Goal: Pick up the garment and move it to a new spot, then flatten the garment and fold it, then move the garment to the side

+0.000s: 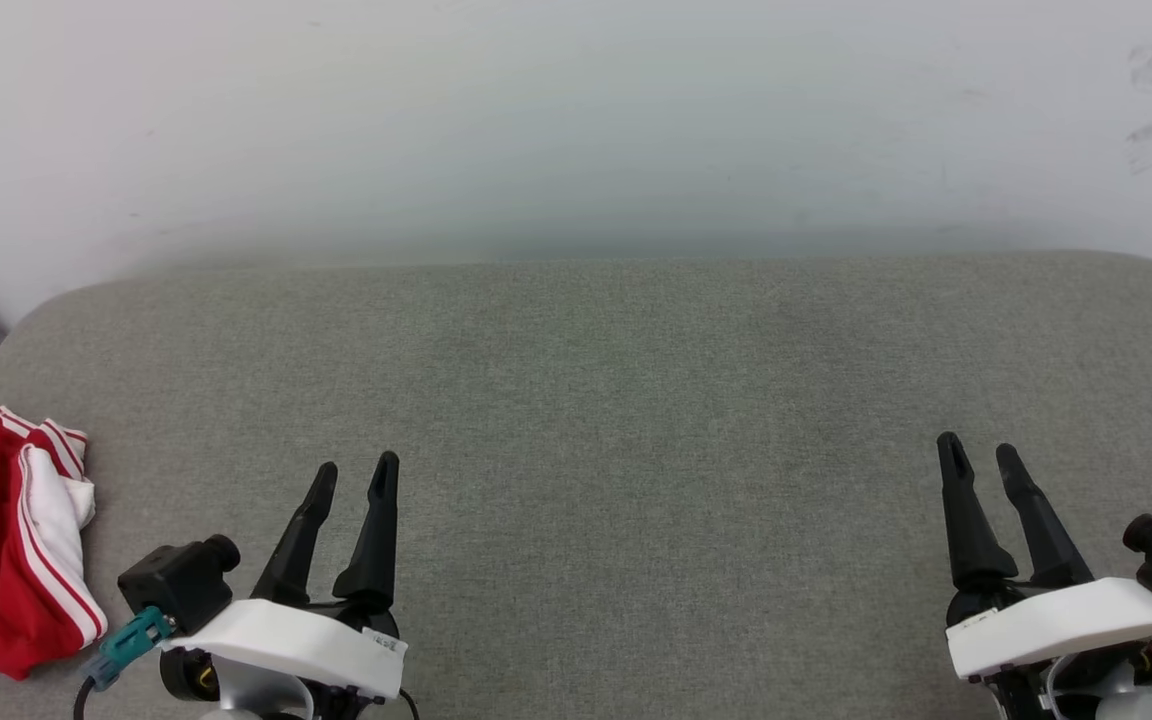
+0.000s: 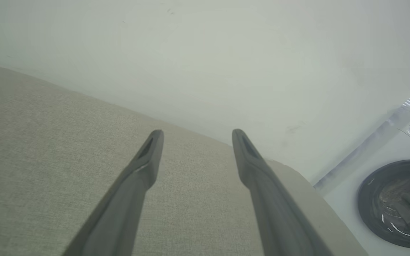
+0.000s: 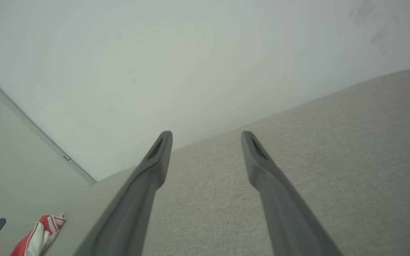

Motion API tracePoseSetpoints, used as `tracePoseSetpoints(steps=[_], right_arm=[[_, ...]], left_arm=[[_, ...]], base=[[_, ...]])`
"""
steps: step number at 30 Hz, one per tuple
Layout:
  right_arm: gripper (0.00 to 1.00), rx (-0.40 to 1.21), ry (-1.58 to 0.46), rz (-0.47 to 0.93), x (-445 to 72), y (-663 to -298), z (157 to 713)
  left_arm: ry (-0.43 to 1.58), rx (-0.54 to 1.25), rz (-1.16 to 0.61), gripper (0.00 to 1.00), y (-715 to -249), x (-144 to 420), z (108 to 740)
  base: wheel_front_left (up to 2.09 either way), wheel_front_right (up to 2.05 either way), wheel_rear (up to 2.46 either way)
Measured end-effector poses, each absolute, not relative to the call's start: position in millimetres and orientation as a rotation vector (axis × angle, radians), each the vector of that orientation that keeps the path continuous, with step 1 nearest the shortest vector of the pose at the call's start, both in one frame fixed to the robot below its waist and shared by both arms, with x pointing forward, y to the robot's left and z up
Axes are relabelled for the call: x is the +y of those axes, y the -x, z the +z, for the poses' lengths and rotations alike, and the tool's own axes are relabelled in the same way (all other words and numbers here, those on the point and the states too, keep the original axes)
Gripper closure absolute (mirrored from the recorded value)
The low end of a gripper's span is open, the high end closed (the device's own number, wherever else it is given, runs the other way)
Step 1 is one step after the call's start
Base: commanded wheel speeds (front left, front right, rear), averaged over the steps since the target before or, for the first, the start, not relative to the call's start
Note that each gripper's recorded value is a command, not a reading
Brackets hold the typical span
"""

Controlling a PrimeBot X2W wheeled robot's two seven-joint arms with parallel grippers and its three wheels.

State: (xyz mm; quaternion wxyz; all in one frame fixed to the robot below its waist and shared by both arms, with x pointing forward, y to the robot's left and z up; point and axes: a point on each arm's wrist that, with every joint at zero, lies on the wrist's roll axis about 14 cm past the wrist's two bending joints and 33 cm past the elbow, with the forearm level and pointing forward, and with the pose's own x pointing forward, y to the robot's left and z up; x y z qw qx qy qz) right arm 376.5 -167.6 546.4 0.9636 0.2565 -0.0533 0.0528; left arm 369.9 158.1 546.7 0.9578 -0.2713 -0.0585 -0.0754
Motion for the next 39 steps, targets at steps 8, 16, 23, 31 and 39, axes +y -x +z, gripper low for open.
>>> tracePoseSetpoints(steps=[8, 16, 23, 31, 39], right_arm=[[0.0, -0.09, -0.403, 0.122, -163, -376, 545], [0.0, -0.069, -0.309, 0.122, -163, -375, 542], [0.0, -0.061, -0.238, 0.112, -167, -372, 541], [0.0, -0.064, -0.186, 0.11, -168, -370, 543], [0.0, -0.069, -0.159, 0.11, -168, -370, 543]], left_arm=[[0.421, -0.142, -0.159, 0.0, -368, 160, 549], [0.312, -0.149, -0.173, 0.0, -367, 157, 549], [0.244, -0.146, -0.179, 0.0, -366, 156, 545], [0.195, -0.128, -0.153, 0.0, -367, 161, 534], [0.153, -0.139, -0.136, 0.0, -368, 165, 534]], base=[[0.0, 0.0, 0.0], [0.0, 0.0, 0.0], [0.0, 0.0, 0.0], [0.0, 0.0, 0.0], [0.0, 0.0, 0.0]])
